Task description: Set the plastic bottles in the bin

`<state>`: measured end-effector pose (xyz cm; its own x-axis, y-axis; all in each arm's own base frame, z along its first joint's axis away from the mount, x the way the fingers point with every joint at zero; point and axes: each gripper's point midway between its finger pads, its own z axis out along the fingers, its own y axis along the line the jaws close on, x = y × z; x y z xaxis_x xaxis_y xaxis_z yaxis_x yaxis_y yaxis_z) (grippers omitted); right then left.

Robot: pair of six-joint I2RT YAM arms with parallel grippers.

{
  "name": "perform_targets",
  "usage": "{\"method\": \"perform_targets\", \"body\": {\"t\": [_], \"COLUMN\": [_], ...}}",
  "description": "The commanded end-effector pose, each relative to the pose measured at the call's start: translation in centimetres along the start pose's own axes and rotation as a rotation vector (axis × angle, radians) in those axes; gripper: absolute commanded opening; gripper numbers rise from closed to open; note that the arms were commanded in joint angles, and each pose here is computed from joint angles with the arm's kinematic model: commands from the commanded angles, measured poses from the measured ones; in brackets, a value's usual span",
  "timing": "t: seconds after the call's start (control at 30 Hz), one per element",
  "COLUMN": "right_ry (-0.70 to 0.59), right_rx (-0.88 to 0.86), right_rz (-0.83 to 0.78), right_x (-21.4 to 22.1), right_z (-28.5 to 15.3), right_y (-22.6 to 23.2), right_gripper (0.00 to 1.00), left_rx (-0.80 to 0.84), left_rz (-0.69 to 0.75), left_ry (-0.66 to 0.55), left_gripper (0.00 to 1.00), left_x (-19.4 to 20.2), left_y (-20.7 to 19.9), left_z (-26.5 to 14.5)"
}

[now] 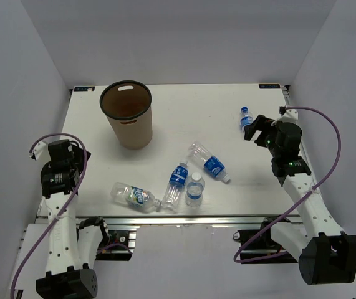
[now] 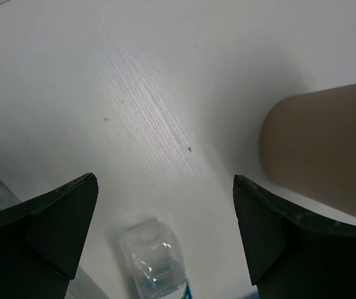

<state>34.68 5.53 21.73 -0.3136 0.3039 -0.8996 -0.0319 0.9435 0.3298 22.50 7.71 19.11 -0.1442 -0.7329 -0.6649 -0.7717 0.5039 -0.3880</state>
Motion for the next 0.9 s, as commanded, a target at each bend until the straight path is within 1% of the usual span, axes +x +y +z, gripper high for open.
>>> {"method": "perform_targets", "body": {"t": [0.0, 0.07, 0.13, 0.2, 0.3, 0.33, 0.37, 0.47, 0.53, 0.63, 0.73, 0.87], "right_ry": [-0.062, -0.058, -0.051, -0.039, -0.031, -0.034, -0.029, -0.015, -0.007, -0.011, -0.01, -0.008], "right_rx": [-0.002, 0.004, 0.004, 0.005, -0.011, -0.017, -0.022, -0.012, 0.012, 0.028, 0.027, 0.033], "right_rz": [0.016, 0.013, -0.003, -0.005, -0.008, -0.008, -0.007, -0.006, -0.006, -0.007, -0.007, -0.006], "right_x": [-1.6, -1.4, -0.9, -0.5, -0.3, -0.3, -0.1, 0.4, 0.5, 0.4, 0.5, 0.6], "right_z": [-0.1, -0.1, -0.1, -0.1, 0.0, 0.0, 0.1, 0.2, 0.3, 0.4, 0.5, 0.7], "right_y": [0.2, 0.0, -0.1, -0.2, 0.0, 0.1, 0.2, -0.1, -0.5, -0.8, -0.8, -1.0], "right_gripper": [0.89, 0.89, 0.89, 0.89, 0.89, 0.89, 0.89, 0.89, 0.89, 0.89, 0.89, 0.89], "left_rx": [-0.022, 0.0, 0.065, 0.042, 0.145, 0.225, 0.251, 0.249, 0.228, 0.19, 0.146, 0.191], "left_rz": [0.062, 0.064, 0.097, 0.11, 0.115, 0.116, 0.109, 0.109, 0.109, 0.104, 0.103, 0.065], "left_ry": [0.056, 0.086, 0.153, 0.214, 0.357, 0.422, 0.445, 0.58, 0.61, 0.571, 0.585, 0.621], "left_gripper": [0.98, 0.98, 0.98, 0.98, 0.98, 0.98, 0.98, 0.98, 0.98, 0.98, 0.98, 0.98], "left_x": [0.9, 1.8, 3.3, 4.5, 7.7, 9.0, 9.7, 13.0, 14.0, 13.8, 14.5, 15.9], "left_y": [1.2, 1.3, 0.7, 1.6, 0.7, -0.2, -0.4, 0.7, 1.5, 2.4, 3.4, 2.8], "left_z": [-1.4, -1.7, -2.1, -2.7, -3.5, -4.2, -4.1, -4.1, -4.0, -3.7, -3.2, -2.5]}}
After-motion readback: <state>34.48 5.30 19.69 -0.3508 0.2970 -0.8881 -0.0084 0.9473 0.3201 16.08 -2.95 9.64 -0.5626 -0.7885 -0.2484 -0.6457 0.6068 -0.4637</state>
